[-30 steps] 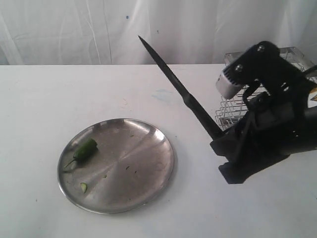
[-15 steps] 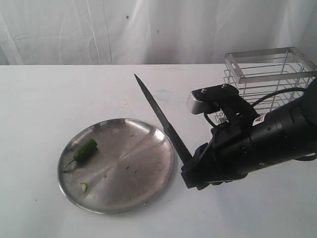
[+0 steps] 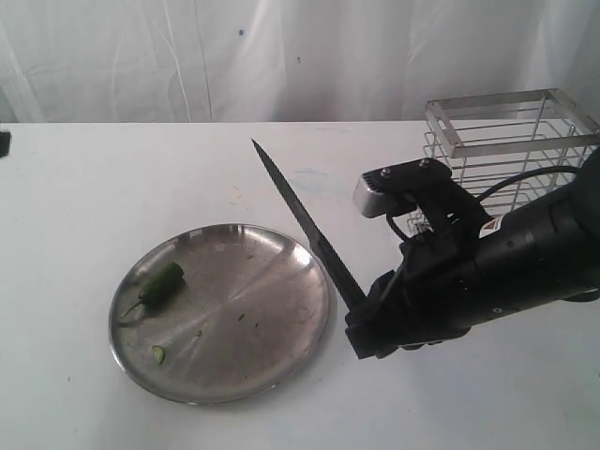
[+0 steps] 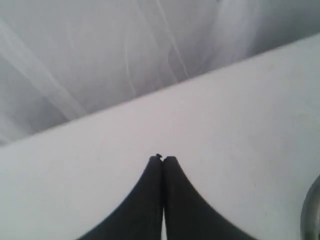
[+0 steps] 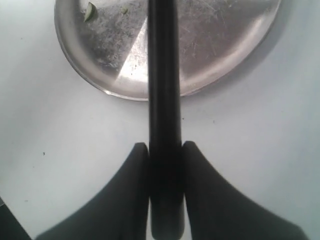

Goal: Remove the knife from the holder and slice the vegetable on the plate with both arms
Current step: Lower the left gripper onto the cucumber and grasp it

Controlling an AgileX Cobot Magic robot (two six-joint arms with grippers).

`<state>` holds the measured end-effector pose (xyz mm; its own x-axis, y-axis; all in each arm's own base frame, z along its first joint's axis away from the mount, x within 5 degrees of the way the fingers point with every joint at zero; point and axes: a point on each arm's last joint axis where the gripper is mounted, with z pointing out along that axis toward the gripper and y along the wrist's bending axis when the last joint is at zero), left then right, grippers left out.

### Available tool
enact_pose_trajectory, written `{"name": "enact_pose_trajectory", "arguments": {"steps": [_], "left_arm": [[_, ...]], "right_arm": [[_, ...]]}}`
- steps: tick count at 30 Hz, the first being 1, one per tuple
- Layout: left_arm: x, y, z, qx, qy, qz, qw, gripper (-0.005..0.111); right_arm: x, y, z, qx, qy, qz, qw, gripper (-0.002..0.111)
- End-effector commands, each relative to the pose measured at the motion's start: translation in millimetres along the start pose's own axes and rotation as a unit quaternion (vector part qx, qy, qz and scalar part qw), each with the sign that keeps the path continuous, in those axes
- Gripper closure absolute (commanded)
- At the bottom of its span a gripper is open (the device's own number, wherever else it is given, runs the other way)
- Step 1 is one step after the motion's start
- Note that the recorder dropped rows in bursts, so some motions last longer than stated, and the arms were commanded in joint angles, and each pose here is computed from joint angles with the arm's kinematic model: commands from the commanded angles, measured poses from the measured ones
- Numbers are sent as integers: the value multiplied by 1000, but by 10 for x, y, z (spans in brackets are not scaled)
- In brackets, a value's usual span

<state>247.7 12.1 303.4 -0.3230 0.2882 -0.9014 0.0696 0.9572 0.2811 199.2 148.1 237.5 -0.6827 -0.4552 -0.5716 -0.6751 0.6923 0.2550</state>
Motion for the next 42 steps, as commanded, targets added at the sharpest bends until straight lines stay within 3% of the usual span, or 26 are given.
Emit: {"name": "enact_pose_trajectory", "arguments": {"steps": [1, 3, 4, 6, 7, 8, 9, 10, 12, 13, 14, 15, 16, 17, 19, 21, 23, 25, 27, 29, 34, 42], "left_arm": [[275, -32, 366, -6, 78, -31, 996, 107], [356, -27, 460, -15, 99, -32, 994, 107], [383, -22, 550, -22, 109, -61, 992, 107], [257, -126, 673, 45, 94, -156, 982, 107], [97, -289, 746, 145, 75, -158, 974, 107], [22, -379, 782, 188, 61, -123, 972, 107], [-43, -520, 826, 233, 36, -33, 971, 107], [-38, -572, 840, 232, 31, 11, 972, 107], [60, -561, 888, 132, 52, 148, 979, 107], [156, -454, 911, 20, 101, 323, 941, 107], [232, -381, 930, -40, 153, 429, 890, 107], [257, -358, 941, -55, 171, 459, 870, 107], [279, -366, 942, -50, 182, 447, 874, 107], [315, -401, 936, -35, 191, 406, 893, 107], [364, -498, 914, -3, 237, 253, 938, 107], [342, -574, 909, 33, 278, 202, 938, 107], [270, -739, 894, 125, 325, 194, 917, 107], [147, -972, 874, 265, 343, 153, 888, 107], [-5, -1165, 829, 408, 326, 152, 839, 107], [-60, -1236, 830, 462, 318, 154, 814, 107], [50, -1201, 922, 440, 339, 195, 808, 101], [314, -1201, 1049, 378, 310, 214, 846, 58]], "right_arm": [[5, -37, 2, 22, 1, -28, 999, 108], [2, -41, 2, 24, 0, -30, 999, 108], [-1, -45, 1, 26, -2, -31, 999, 108], [-24, -60, 0, 35, -14, -31, 999, 108], [-31, -65, 0, 38, -18, -31, 999, 108], [-31, -65, 0, 38, -18, -31, 999, 108], [-31, -65, 0, 38, -18, -31, 999, 108], [-31, -65, 0, 38, -18, -31, 999, 108], [-30, -66, -1, 38, -18, -33, 999, 108], [-30, -66, -1, 38, -18, -33, 999, 108], [-30, -66, -1, 38, -18, -33, 999, 108], [-32, -67, -1, 39, -19, -32, 999, 108], [-32, -67, -1, 39, -19, -32, 999, 108], [-32, -67, -1, 39, -19, -32, 999, 108], [-34, -68, -1, 39, -20, -32, 999, 108], [-34, -68, -1, 39, -20, -22, 999, 108], [-33, -69, -1, 40, -19, -23, 999, 108], [-32, -70, -1, 40, -19, -21, 999, 108], [-30, -73, -1, 42, -18, -24, 999, 108], [-24, -86, -2, 49, -15, -17, 999, 108], [-16, -126, -7, 71, -11, 0, 997, 108], [-18, -128, -7, 72, -12, -1, 997, 108]]}}
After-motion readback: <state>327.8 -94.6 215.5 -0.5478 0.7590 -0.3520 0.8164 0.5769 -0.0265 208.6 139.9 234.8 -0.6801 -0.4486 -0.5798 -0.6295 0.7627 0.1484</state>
